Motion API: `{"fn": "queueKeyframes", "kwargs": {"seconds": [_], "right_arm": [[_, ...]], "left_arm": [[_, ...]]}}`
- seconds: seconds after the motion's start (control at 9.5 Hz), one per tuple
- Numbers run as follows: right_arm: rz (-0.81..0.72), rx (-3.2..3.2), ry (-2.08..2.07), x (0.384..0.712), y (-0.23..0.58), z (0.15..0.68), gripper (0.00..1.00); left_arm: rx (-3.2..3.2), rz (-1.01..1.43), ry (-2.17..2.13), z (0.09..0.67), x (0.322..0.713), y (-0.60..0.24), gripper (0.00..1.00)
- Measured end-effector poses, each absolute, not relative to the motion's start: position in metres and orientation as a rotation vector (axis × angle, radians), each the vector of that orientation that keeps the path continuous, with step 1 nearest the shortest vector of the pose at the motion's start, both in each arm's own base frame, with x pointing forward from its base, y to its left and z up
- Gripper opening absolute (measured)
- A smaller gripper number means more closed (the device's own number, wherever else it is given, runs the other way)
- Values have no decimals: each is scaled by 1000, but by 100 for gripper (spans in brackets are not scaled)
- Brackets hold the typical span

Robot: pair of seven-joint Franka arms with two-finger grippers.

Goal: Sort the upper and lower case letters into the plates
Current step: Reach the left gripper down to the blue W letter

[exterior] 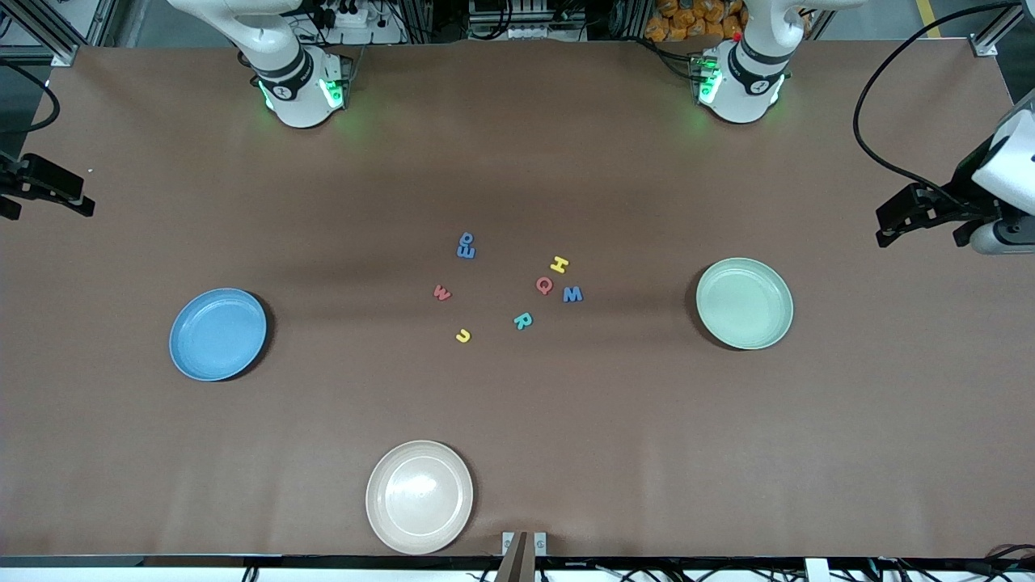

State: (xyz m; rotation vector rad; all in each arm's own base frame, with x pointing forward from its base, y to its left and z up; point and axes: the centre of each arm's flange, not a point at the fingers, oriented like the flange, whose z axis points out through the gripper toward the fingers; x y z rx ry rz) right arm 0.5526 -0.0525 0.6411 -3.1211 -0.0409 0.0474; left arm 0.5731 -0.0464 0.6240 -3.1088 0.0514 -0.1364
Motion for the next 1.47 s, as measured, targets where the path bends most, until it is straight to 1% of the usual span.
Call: {"fn": "queueKeyframes", "kwargs": {"seconds": [0.42, 0.63, 0.84, 1.05, 1.26, 1.47], "right_arm": [[54, -3121, -40, 552, -53, 641, 100], [55, -3121, -38, 552, -53, 641, 100], [56, -3120, -38, 552, -53, 640, 100], [57, -3120, -36, 552, -54, 640, 100], [57, -3121, -36, 552, -54, 640, 100], [57, -3121, -34, 552, -55, 640, 100]], "left_arm": [[-3114, -116, 99, 623, 570, -61, 100], [-3112, -70, 165, 608, 571, -100, 100], [-3104, 8, 205, 571, 575, -159, 100], [-3113, 13, 164, 522, 581, -232, 100], [-3134, 10, 29, 458, 578, -313, 100], [-3136, 35, 73, 385, 567, -374, 100]]}}
